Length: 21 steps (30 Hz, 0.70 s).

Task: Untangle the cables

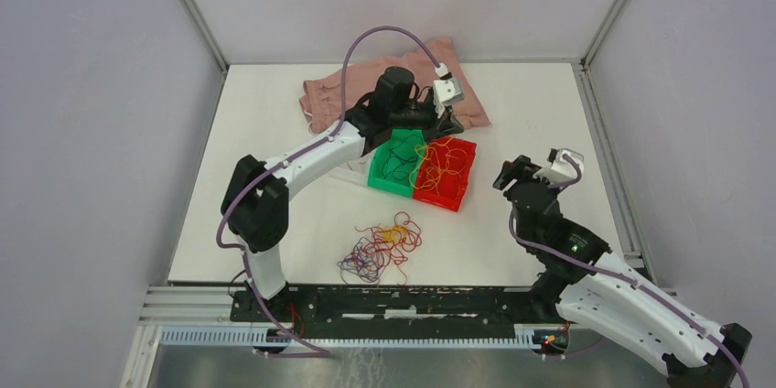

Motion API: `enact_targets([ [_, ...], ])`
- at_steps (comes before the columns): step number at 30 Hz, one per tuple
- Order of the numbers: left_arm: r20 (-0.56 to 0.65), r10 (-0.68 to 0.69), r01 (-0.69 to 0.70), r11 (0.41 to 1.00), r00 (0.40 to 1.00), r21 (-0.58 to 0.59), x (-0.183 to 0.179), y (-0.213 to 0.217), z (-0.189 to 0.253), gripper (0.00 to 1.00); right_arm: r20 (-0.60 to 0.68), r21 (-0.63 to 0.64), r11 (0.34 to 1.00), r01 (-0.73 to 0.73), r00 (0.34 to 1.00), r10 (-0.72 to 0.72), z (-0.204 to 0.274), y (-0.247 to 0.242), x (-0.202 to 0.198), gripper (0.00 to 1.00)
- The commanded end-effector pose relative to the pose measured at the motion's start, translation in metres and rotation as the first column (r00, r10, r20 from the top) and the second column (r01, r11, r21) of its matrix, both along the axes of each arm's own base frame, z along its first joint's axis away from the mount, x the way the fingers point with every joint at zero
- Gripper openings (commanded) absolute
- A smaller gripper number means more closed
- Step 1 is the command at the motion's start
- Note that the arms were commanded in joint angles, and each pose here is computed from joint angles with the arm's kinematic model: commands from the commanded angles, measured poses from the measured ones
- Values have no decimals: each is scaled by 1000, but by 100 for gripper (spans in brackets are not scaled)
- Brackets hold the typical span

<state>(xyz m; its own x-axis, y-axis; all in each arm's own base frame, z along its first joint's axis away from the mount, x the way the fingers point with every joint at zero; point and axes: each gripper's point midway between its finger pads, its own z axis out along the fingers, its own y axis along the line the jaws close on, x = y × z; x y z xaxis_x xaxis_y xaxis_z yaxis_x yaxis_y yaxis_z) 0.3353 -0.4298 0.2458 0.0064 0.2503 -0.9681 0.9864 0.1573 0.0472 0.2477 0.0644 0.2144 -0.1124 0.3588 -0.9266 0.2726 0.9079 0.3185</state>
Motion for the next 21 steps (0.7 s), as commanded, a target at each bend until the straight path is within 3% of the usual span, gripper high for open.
enact_targets([
  [1, 27, -14, 14, 1000, 1000, 17, -6, 2, -2, 11, 28, 30, 1000, -5, 1000, 4, 12, -2, 2, 72],
  [6, 18, -27, 27, 999, 999, 28, -15, 1, -10, 12, 23, 42, 999, -24, 999, 23, 12, 1, 6, 71],
  [15, 37, -44, 46, 997, 998, -62, -6, -40, 36, 7, 21, 74, 997, -26, 999, 25, 10, 2, 7, 71],
  [21, -15, -62, 61, 996, 998, -61, -10, -53, 21, 5, 14, 70, 997, -20, 1000, 20, 12, -1, 7, 71],
])
